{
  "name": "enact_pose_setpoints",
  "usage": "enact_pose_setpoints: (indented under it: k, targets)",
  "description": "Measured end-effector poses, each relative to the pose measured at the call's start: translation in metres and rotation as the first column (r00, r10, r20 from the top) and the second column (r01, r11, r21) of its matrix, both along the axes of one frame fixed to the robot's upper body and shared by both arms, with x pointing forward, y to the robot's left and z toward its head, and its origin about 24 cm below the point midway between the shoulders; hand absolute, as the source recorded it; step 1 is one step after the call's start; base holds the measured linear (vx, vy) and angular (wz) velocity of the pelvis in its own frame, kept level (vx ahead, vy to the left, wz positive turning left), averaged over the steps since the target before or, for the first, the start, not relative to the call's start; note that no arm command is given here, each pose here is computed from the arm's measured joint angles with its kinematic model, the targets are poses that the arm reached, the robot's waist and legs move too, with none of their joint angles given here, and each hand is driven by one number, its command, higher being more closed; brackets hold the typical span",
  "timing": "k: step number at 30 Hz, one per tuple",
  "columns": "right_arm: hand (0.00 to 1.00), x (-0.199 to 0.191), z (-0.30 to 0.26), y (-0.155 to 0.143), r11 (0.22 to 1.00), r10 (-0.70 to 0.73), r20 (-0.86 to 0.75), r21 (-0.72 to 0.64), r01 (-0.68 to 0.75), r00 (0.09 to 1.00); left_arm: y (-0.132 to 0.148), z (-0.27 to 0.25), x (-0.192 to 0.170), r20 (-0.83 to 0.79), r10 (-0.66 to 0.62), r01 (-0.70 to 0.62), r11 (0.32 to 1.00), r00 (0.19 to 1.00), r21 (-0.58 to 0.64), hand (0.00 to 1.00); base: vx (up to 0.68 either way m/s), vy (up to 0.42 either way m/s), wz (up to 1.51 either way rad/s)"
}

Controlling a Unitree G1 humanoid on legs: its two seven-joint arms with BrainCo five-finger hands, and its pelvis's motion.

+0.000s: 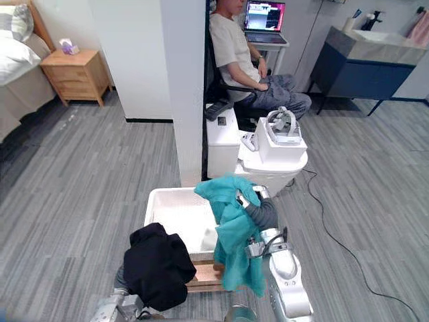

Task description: Tidy the bed and pick cloth on bed and put in laundry

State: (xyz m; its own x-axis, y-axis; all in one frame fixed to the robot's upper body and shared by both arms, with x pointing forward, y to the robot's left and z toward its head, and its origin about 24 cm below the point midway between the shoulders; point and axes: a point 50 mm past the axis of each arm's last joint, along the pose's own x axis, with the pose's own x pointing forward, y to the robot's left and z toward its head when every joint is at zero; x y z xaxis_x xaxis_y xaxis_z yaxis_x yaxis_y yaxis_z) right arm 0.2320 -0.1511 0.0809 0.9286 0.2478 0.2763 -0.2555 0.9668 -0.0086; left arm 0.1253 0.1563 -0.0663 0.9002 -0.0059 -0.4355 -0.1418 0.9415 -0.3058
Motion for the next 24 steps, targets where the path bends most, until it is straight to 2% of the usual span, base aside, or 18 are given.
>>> enact_pose_setpoints:
  k: [6,14,20,24]
  targets:
    - [1.0,0.017,0.02,0.013,0.997,0.071,0.029,-0.009,-0.071,0.997,-0.004,0.0,0.0,0.011,-0.023,0.023,1.0,1.0,-0.007,1.0,0.03,0.034,-0.01]
    - [1.0,0.029,0.013,0.059,0.973,0.225,-0.075,-0.029,-0.228,0.971,-0.006,-0.014,-0.013,-0.05,-0.041,0.041,0.999,0.998,0.001,1.0,-0.03,0.043,0.19]
    - [1.0,0.048,-0.01,0.089,0.975,0.202,-0.193,-0.05,-0.215,0.96,-0.008,-0.019,-0.017,-0.064,-0.125,0.126,0.992,0.99,0.002,1.0,-0.08,-0.025,0.25]
    - [1.0,0.08,0.01,0.106,0.975,0.15,-0.133,-0.144,-0.169,0.98,-0.003,-0.008,0.011,0.025,-0.16,0.159,0.986,0.987,0.048,1.0,-0.19,-0.028,0.26]
